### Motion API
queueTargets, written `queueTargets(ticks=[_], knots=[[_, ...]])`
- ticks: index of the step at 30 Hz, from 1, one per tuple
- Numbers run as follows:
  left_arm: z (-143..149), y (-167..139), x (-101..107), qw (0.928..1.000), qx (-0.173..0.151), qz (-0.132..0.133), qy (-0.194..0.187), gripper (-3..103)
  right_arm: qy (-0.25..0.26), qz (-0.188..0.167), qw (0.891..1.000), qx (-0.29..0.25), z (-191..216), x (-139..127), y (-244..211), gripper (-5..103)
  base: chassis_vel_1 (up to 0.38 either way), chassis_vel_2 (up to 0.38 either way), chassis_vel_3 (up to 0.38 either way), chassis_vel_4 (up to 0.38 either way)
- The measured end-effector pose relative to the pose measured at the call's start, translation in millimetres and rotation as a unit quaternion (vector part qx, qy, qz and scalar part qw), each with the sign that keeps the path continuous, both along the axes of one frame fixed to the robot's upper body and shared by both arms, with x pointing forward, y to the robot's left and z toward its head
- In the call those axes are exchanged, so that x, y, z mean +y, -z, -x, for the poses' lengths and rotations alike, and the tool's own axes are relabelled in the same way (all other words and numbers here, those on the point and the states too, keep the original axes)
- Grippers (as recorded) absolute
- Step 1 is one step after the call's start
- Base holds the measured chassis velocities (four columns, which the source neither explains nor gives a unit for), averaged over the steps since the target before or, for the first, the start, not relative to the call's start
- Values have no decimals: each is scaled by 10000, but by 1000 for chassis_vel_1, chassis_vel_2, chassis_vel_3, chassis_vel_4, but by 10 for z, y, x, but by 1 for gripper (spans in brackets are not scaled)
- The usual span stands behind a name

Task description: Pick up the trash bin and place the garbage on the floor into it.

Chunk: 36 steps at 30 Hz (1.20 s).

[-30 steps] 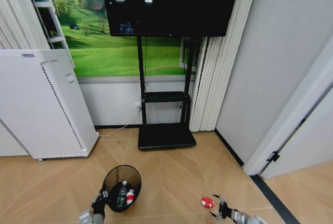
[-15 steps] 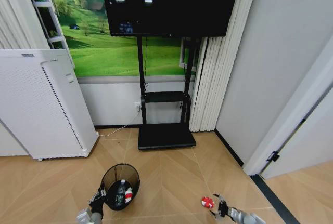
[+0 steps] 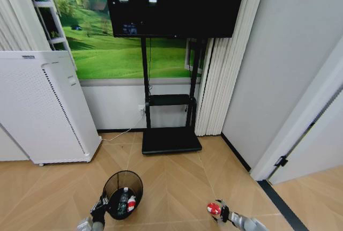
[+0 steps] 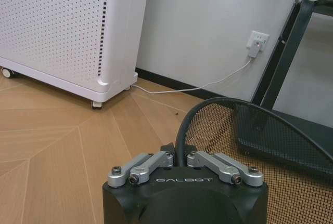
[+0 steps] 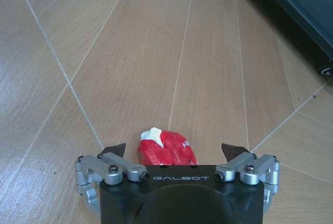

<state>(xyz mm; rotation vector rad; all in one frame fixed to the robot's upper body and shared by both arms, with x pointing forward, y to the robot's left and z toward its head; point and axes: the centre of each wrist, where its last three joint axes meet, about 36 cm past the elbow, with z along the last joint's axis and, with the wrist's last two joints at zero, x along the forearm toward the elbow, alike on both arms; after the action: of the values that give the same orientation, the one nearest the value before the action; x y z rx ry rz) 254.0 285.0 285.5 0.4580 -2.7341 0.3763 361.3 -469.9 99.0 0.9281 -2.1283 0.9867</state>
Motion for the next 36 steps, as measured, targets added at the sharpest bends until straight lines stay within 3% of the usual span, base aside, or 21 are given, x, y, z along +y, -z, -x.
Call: queueTargets(ticks=[22,23,24,28,29,31,36], knots=[[-8,6,24,10000,-6,31,-27,5,71,169,9997,180,-30,-4,6,100,0,0,0,0],[-9,5,24,10000,-9,32,-27,5,68,167,9997,180,-32,-1,6,90,0,0,0,0],[-9,5,24,10000,-9,32,-27,5,68,167,9997,180,-32,-1,6,90,0,0,0,0],[-38,-54,23,10000,-44,74,-16,5,50,152,9996,229,-38,11,13,68,0,0,0,0],[-38,-54,23,10000,-44,74,-16,5,50,152,9996,229,-38,11,13,68,0,0,0,0],[-45,-78,30,9999,-56,102,-13,5,52,162,9995,255,-32,7,14,57,0,0,0,0],[-55,-85,34,9999,-67,125,-15,5,37,159,9995,280,-18,7,19,41,0,0,0,0]])
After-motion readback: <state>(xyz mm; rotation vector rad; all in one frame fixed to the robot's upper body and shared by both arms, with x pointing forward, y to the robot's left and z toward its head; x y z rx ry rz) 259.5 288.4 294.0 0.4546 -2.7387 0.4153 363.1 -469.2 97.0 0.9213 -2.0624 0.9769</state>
